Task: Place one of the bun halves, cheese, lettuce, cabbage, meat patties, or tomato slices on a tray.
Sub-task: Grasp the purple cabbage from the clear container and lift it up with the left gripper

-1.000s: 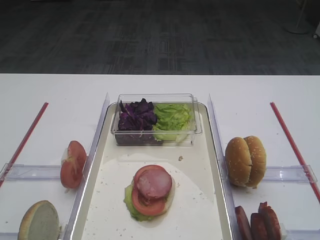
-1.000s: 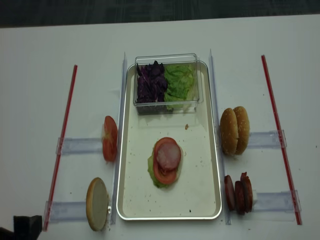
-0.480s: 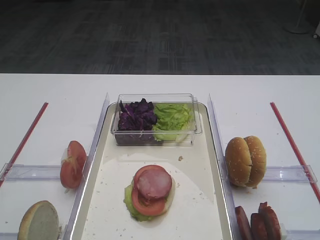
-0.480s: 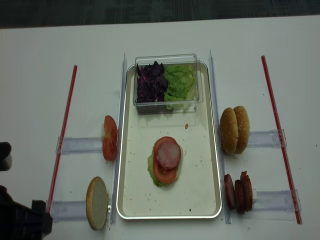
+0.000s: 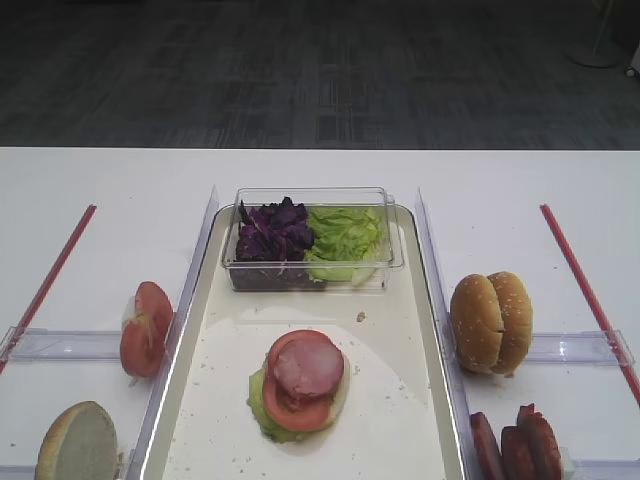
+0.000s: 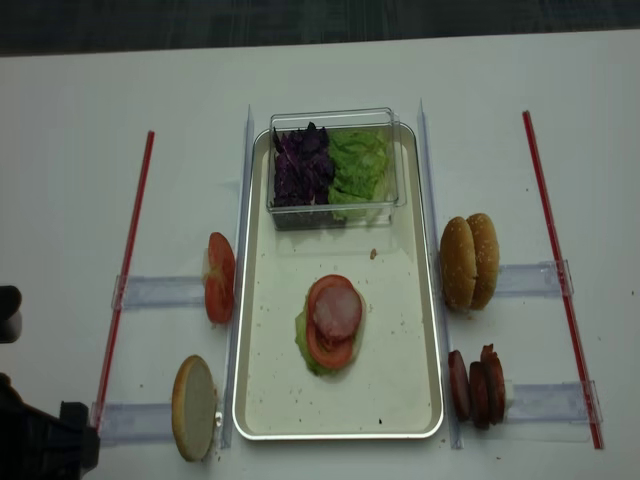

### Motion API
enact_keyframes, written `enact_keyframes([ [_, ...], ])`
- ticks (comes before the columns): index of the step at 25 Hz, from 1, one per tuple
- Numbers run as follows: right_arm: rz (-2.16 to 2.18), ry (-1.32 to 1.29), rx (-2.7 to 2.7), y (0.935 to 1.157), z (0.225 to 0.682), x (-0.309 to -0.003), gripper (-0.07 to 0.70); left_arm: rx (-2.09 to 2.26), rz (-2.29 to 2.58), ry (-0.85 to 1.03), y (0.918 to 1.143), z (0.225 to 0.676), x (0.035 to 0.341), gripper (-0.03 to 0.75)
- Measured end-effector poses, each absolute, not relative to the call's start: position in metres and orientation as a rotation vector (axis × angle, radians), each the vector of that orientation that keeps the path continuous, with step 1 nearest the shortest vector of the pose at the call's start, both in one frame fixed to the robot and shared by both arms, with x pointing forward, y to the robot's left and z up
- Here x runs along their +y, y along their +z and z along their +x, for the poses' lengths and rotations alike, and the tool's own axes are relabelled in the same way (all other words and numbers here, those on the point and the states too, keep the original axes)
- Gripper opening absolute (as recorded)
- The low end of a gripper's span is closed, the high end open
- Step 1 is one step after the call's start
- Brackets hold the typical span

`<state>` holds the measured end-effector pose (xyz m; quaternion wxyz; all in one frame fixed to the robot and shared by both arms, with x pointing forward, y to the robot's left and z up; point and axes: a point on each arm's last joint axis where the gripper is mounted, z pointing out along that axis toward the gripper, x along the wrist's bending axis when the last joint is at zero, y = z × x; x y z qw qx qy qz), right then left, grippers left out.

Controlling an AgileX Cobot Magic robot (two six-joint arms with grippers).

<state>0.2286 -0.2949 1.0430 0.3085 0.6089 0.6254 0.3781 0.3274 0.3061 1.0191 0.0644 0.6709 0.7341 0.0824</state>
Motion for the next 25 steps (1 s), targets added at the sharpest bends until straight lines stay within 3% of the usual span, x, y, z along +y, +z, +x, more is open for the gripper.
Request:
enact_keyframes([
  [5,1.609,0.999,1.653,1.043,0.229,-0.295,0.692,2.236,2.031,0.275,1.022,0.332,0.309,0.618],
  [11,1.609,0.999,1.653,1.043,0.229,-0.295,0.692,2.288,2.072,0.215,1.034,0.374,0.311,0.618],
  [18,1.609,0.999,1.653,1.043,0.229,-0.295,0.692,2.269,2.073,0.239,1.053,0.45,0.312,0.618],
  [25,1.609,0.999,1.653,1.043,0.229,-0.295,0.692,2.265,2.124,0.199,1.039,0.537,0.314,0.618],
])
